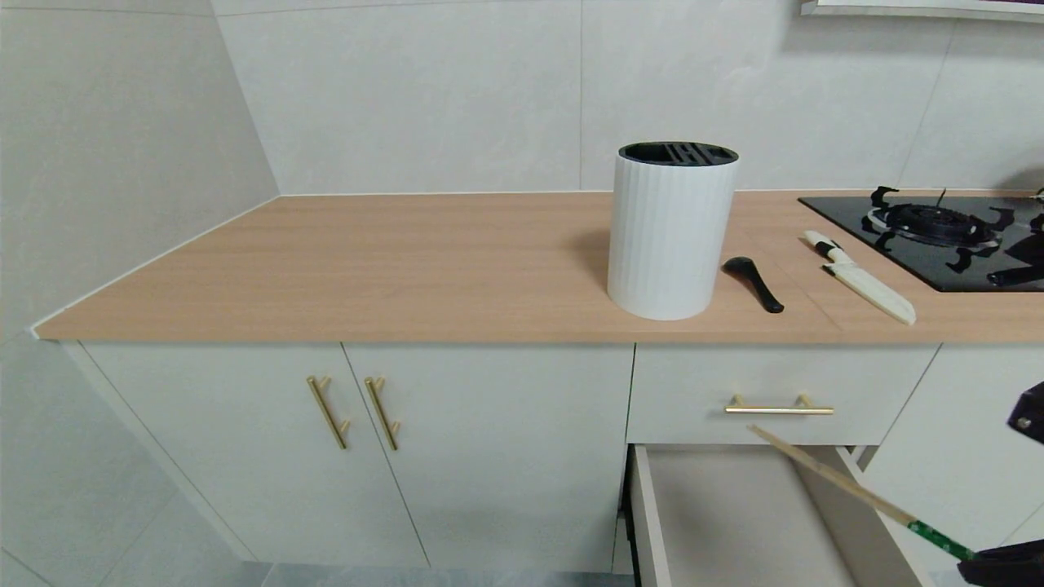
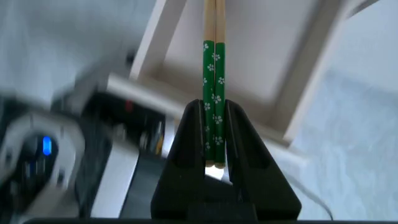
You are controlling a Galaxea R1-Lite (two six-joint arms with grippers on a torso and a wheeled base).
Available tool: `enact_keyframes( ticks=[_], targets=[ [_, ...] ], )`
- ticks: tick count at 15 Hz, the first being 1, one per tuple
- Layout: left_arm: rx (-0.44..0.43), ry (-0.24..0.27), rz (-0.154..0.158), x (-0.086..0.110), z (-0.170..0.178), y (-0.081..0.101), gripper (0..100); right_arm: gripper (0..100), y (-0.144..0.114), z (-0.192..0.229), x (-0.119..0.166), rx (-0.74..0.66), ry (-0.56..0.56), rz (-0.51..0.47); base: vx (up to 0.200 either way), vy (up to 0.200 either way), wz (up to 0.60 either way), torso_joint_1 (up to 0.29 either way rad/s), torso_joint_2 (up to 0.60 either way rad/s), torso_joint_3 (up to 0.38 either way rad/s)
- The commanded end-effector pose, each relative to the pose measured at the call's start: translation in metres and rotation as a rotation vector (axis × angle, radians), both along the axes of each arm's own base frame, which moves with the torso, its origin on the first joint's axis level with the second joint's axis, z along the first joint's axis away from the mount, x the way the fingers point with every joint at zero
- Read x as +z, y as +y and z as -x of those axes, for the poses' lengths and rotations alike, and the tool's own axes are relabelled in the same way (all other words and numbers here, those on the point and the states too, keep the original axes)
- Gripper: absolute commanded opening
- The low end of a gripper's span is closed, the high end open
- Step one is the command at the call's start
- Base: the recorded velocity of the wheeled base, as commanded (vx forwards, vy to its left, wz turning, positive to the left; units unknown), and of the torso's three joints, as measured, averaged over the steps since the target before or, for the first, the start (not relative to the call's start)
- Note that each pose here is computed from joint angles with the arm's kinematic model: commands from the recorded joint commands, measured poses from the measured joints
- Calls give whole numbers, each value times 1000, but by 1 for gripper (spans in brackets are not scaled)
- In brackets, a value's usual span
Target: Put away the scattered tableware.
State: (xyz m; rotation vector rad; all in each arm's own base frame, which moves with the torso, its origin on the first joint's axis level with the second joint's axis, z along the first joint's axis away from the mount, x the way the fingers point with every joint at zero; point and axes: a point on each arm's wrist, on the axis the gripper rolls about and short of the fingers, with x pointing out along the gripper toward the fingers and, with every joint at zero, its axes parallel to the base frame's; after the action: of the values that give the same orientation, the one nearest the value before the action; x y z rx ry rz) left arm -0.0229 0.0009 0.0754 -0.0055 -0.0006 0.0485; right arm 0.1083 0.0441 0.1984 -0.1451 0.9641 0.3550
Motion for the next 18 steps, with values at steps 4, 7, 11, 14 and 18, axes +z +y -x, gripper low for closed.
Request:
enact_keyframes(
  ticks=[4,7,11,14,18],
  targets=[
    [1,0,1,0,0,0,100,0,35,-57,-57,-116,291,27,0,0,0,0,0,0],
    [1,0,1,0,0,0,100,0,48,-74,-78,-147,363,46,0,0,0,0,0,0],
    [1,0,1,0,0,0,100,0,59,-96,-98,-248,342,-12,0,0,0,0,0,0],
    [1,0,1,0,0,0,100,0,68,-106,-110,-282,308,13,0,0,0,0,0,0],
    [1,0,1,0,0,0,100,0,77,-119,-121,-283,254,17,0,0,0,-106,338,231]
  ],
)
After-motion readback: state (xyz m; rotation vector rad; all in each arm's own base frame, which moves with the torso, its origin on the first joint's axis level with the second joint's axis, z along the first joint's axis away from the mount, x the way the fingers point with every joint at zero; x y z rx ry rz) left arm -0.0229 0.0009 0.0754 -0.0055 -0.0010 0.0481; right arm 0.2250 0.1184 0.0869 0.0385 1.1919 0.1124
